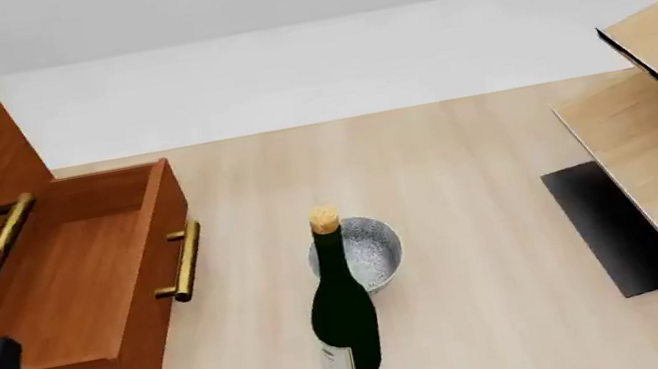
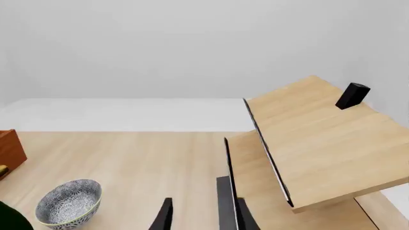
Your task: Close the bottom drawer of the cabinet and open the top drawer.
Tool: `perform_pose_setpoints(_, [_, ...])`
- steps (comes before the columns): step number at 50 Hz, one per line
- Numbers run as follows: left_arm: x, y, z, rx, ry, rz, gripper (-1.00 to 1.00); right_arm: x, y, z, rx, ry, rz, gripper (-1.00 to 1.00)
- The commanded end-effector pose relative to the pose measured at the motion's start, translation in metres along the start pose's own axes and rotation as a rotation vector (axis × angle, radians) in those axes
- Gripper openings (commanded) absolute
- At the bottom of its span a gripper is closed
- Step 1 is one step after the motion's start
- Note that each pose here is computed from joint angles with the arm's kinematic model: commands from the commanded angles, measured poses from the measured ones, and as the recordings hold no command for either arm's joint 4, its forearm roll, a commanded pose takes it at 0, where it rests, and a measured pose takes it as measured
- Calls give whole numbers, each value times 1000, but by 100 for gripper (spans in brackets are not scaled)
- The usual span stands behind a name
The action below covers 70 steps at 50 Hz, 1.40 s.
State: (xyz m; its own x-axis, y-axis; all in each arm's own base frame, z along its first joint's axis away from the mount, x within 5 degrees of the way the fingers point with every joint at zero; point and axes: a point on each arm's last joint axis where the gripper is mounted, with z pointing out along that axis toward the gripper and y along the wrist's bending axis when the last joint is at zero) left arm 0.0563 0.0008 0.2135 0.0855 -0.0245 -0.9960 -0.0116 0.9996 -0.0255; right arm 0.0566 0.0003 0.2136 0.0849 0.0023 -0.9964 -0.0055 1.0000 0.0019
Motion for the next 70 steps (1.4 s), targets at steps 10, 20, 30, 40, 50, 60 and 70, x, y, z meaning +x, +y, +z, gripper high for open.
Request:
perform_pose_setpoints(10, [-2,-1,1,11,-6,28,100,-1,1,0,-13,-3,7,100])
perform_pose_setpoints(20, [-4,-1,4,12,-6,26,100,-1,1,0,-15,-5,10,100])
perform_pose_setpoints(30, [-17,-4,5,51,10,8,100,-1,1,0,-19,-8,9,100])
perform_pose_setpoints(40, [-57,-7,32,67,18,-8,100,-1,1,0,-26,-9,11,100])
perform_pose_setpoints(50, [-95,-18,51,154,59,-4,100,-2,2,0,-28,-11,13,100])
perform_pose_setpoints(60, [-110,-36,77,266,144,54,100,-2,2,0,-28,-11,13,100])
perform_pose_setpoints(70, [-108,-58,104,366,283,159,100,-2,2,0,-32,-12,15,100])
